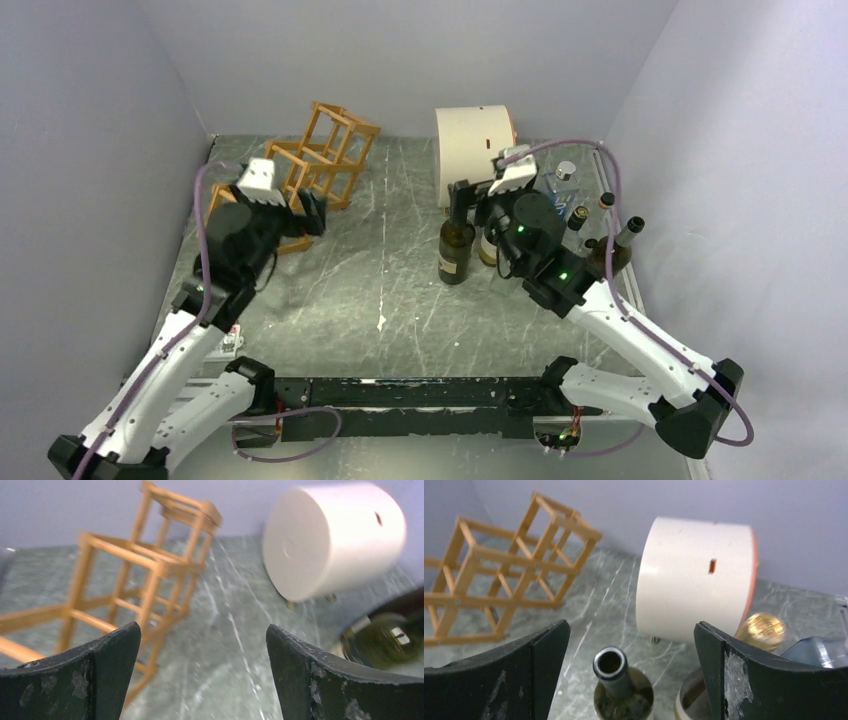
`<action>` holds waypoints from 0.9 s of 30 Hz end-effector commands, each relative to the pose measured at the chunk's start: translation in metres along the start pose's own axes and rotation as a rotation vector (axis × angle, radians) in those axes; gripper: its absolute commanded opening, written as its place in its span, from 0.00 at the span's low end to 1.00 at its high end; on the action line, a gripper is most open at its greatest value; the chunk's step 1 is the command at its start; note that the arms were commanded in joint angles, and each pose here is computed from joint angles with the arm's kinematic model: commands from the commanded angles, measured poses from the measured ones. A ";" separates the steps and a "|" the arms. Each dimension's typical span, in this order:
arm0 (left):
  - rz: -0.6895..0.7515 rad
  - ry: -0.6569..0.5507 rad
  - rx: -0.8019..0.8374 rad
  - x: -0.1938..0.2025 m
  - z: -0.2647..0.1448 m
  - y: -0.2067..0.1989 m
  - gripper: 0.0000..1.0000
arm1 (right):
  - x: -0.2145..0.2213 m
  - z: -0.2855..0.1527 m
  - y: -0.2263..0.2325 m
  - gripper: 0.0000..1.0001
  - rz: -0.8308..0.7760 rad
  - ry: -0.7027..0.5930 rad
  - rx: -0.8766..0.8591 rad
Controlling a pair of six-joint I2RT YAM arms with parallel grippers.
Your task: Take the wine bottle off the wine rack
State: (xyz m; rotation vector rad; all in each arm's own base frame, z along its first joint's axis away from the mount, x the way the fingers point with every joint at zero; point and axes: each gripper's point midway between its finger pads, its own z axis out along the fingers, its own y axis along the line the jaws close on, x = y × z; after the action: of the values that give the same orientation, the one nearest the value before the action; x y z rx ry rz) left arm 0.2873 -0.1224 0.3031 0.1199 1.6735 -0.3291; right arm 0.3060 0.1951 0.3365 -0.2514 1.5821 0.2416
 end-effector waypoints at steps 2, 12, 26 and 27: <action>0.027 -0.148 -0.004 -0.085 0.004 0.031 0.99 | -0.044 -0.006 -0.034 1.00 0.058 -0.007 0.072; 0.081 -0.301 -0.030 -0.161 -0.031 0.038 0.99 | -0.120 -0.081 -0.111 1.00 0.155 -0.164 0.304; 0.103 -0.319 0.092 -0.157 -0.051 0.015 0.99 | -0.130 -0.115 -0.131 1.00 0.161 -0.188 0.366; 0.104 -0.319 0.096 -0.157 -0.053 0.014 0.99 | -0.130 -0.115 -0.130 1.00 0.162 -0.188 0.364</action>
State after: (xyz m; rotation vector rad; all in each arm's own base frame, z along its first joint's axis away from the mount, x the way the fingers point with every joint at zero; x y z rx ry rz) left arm 0.2710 -0.0701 0.4583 0.1589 1.3420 -0.3076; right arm 0.2406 0.0406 0.4722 0.1757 1.4159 0.1180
